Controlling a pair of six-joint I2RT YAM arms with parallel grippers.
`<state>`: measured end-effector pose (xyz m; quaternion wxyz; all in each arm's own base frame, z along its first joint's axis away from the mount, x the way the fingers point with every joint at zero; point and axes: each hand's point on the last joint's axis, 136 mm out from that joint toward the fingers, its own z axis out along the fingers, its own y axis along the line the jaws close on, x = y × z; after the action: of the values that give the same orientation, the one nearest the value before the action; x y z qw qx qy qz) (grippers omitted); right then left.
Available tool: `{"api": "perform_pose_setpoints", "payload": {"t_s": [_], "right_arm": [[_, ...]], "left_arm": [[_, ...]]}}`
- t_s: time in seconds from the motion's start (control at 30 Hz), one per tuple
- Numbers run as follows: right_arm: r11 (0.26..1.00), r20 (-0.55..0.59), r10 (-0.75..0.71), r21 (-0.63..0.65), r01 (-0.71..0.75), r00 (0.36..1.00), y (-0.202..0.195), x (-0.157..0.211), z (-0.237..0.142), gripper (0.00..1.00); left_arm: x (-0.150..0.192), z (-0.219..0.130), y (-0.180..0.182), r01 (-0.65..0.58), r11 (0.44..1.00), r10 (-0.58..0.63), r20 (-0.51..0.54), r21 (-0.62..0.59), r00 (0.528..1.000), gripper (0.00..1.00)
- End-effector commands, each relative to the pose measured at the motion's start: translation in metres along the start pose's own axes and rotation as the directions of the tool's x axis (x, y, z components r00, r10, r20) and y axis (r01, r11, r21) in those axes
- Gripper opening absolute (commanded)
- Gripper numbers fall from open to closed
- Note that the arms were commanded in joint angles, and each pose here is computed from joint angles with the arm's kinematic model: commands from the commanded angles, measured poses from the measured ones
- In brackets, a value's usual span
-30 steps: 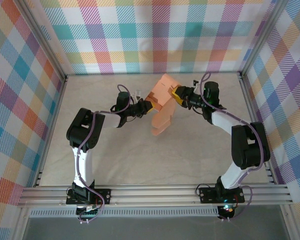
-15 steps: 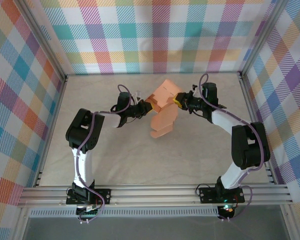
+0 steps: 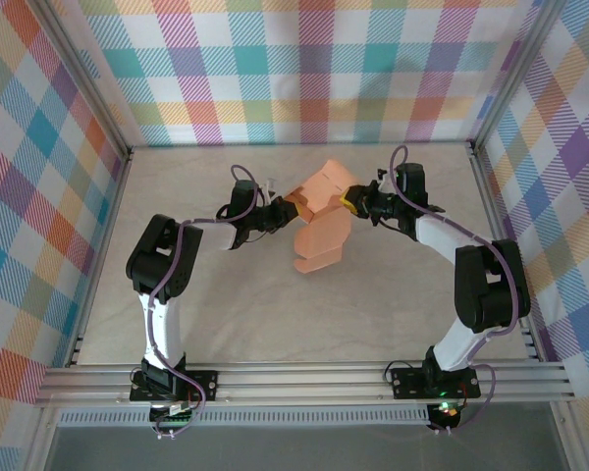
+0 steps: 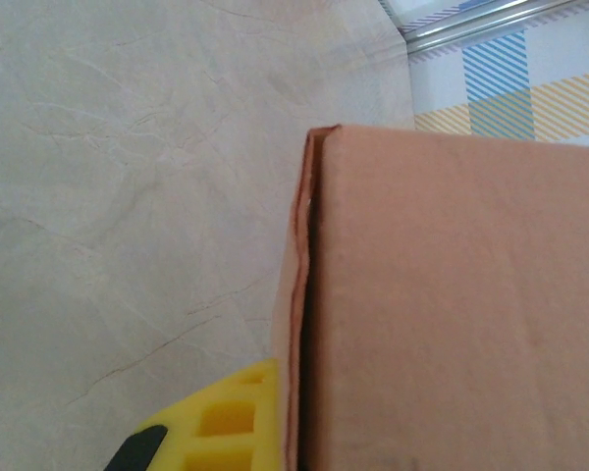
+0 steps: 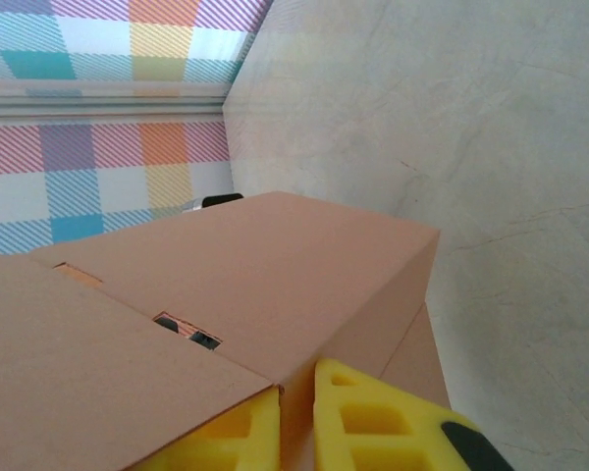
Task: Fold the paper box
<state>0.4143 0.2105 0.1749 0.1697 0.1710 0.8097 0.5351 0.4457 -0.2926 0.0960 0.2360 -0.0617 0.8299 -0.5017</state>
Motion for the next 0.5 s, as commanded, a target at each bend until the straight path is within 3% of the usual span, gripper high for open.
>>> {"api": "perform_pose_setpoints", "payload": {"t_s": [0.0, 0.03, 0.13, 0.33, 0.47], "right_arm": [[0.997, 0.005, -0.064, -0.040, 0.064, 0.998, 0.024, 0.000, -0.007, 0.22], [0.996, 0.012, -0.074, -0.046, 0.075, 0.997, 0.028, 0.000, -0.008, 0.31], [0.993, 0.060, -0.106, -0.036, 0.108, 0.993, 0.033, -0.005, -0.018, 0.43], [0.985, 0.221, -0.167, 0.075, 0.154, 0.961, 0.044, -0.018, -0.053, 0.57], [0.960, 0.312, -0.266, 0.175, 0.220, 0.912, 0.063, -0.025, -0.079, 0.61]], "left_arm": [[-0.008, -0.006, -0.031, -0.062, 0.996, 0.061, 0.018, 0.061, 0.998, 0.00], [-0.008, -0.006, -0.032, -0.061, 0.996, 0.060, 0.018, 0.061, 0.998, 0.00], [-0.009, -0.005, -0.029, -0.056, 0.997, 0.055, 0.022, 0.053, 0.998, 0.00], [-0.013, -0.001, -0.015, -0.023, 1.000, 0.022, 0.051, 0.019, 0.998, 0.00], [-0.019, 0.002, -0.009, -0.008, 1.000, 0.007, 0.088, 0.012, 0.996, 0.00]]}}
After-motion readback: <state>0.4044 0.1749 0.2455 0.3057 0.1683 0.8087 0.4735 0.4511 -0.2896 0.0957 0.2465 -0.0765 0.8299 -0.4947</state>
